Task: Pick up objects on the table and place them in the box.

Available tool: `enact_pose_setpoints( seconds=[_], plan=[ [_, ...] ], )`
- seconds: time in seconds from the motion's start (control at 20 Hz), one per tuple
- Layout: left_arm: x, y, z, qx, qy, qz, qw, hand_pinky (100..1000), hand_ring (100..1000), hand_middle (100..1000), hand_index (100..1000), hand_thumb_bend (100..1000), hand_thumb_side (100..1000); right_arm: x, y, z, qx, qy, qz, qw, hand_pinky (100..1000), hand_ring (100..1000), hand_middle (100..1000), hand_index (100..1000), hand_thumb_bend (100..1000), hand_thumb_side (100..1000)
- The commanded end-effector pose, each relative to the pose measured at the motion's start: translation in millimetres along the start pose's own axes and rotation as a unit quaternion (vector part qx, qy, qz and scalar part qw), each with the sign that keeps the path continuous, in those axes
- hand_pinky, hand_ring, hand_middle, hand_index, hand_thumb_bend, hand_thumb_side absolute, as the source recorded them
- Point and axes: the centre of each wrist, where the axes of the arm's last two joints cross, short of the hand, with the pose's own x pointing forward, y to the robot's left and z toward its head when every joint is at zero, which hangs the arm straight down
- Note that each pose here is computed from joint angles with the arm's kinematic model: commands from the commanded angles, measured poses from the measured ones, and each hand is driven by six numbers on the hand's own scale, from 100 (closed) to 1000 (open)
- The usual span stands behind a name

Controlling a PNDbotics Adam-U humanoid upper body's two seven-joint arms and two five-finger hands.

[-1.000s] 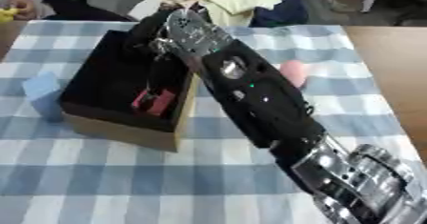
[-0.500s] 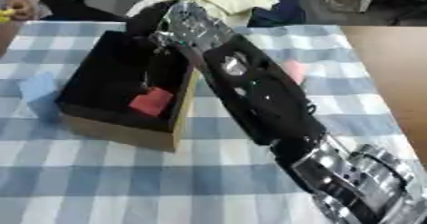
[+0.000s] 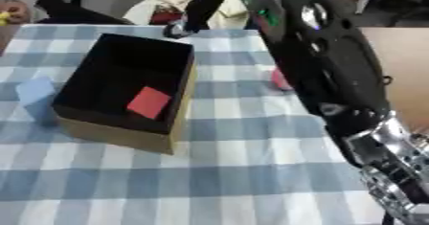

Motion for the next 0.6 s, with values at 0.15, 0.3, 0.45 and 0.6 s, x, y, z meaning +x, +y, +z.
enact_pose_setpoints(
  seconds=[0.15, 0.3, 0.45, 0.6],
  plan=[
    [2.7, 6.0, -7.0, 0.004, -0.016, -0.011, 1.000, 463, 680, 616, 794, 100, 805, -47.0, 3.4, 34.5, 0.005, 0.053, -0.011, 0.999, 955, 966, 932, 963, 495, 555],
    [2.3, 6.7, -6.8, 0.004, -0.016, -0.014, 1.000, 463, 680, 616, 794, 100, 800, -67.1, 18.7, 47.3, 0.019, 0.079, -0.029, 0.996, 955, 961, 925, 962, 518, 522],
    [2.2, 6.9, -6.6, 0.004, -0.016, -0.015, 1.000, 462, 680, 616, 794, 100, 797, -80.2, 30.4, 56.7, 0.030, 0.098, -0.038, 0.994, 953, 957, 921, 960, 536, 506],
    [2.3, 6.8, -6.7, 0.003, -0.016, -0.016, 1.000, 463, 680, 616, 794, 100, 796, -87.5, 41.0, 62.5, 0.041, 0.105, -0.045, 0.993, 952, 956, 918, 959, 538, 509]
  ],
)
